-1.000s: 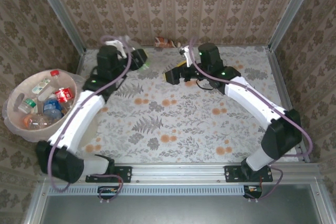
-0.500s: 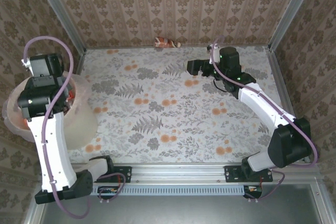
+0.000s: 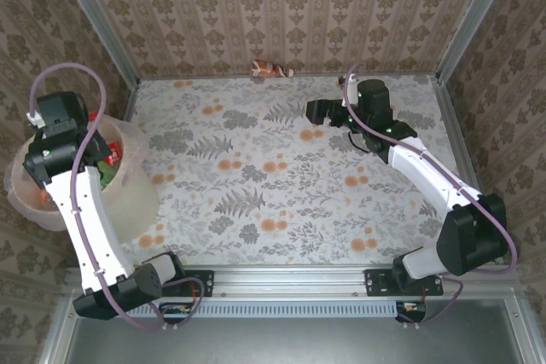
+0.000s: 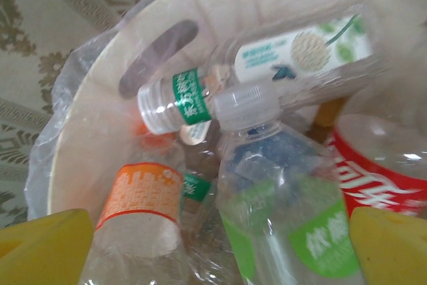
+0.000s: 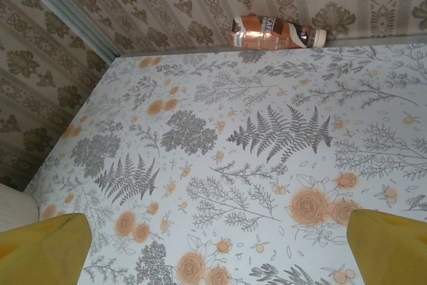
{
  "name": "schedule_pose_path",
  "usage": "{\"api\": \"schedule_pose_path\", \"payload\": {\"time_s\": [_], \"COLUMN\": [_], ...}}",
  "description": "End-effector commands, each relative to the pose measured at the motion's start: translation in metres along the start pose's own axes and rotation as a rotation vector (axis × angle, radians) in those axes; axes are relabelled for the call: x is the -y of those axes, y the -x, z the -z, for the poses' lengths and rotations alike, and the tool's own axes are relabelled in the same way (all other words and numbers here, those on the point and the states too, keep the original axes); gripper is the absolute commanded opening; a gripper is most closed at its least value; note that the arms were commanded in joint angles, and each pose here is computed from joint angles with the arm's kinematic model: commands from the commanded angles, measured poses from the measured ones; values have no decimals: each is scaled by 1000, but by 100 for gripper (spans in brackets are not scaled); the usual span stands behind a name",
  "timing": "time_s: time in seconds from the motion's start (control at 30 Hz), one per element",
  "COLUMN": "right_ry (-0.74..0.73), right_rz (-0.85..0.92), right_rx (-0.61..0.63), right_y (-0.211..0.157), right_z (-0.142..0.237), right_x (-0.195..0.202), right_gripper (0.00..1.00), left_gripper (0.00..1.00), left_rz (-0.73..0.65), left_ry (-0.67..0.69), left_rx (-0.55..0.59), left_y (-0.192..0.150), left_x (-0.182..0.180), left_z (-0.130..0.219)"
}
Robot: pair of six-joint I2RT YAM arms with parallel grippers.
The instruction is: Put the plastic bottles in the bin
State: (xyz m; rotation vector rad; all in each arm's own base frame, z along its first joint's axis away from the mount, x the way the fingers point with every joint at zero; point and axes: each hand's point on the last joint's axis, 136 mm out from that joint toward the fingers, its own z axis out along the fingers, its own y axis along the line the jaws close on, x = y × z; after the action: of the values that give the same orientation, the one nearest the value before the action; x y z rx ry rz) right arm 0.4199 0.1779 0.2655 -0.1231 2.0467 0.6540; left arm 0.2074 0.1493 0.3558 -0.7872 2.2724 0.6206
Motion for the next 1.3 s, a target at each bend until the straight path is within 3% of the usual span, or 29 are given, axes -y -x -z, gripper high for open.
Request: {"api": "schedule_pose_path", "payload": {"time_s": [0.0,0.17,0.37,0.47,0.6,0.83,0.93,1.1,1.27], "right_ry": [-11,3,-11,-10,-2,13,10,-7,-40], "right_rz": [-10,-38,-45,-42,-40,-46,-75,-187,-309], "right_rx": [27,19,-5,-12,-10,18,37,78,37], "right_y": [10,9,-1,-3,-2,7,13,25,30], "right_z": [6,-1,-3,-2,-2,-7,-16,-46,-94], "right_x": [0,-1,4,5,3,0,2,14,33], "right_gripper": [100,100,100,100,100,100,100,100,100], "left_gripper": [100,100,100,100,100,100,100,100,100], "left_rz": [48,75,127,132,135,103,63,-43,-99], "left_ry": [-197,-301,-346,-368,-324,-428,-585,-966,-1152], "left_rx": [98,62,-107,-149,-91,67,146,254,320], "left_y": [14,17,-28,-42,-30,4,15,28,32], "left_x": [19,47,73,78,60,64,94,191,294], "left_z": [35,21,-24,-29,-11,47,76,124,132]}}
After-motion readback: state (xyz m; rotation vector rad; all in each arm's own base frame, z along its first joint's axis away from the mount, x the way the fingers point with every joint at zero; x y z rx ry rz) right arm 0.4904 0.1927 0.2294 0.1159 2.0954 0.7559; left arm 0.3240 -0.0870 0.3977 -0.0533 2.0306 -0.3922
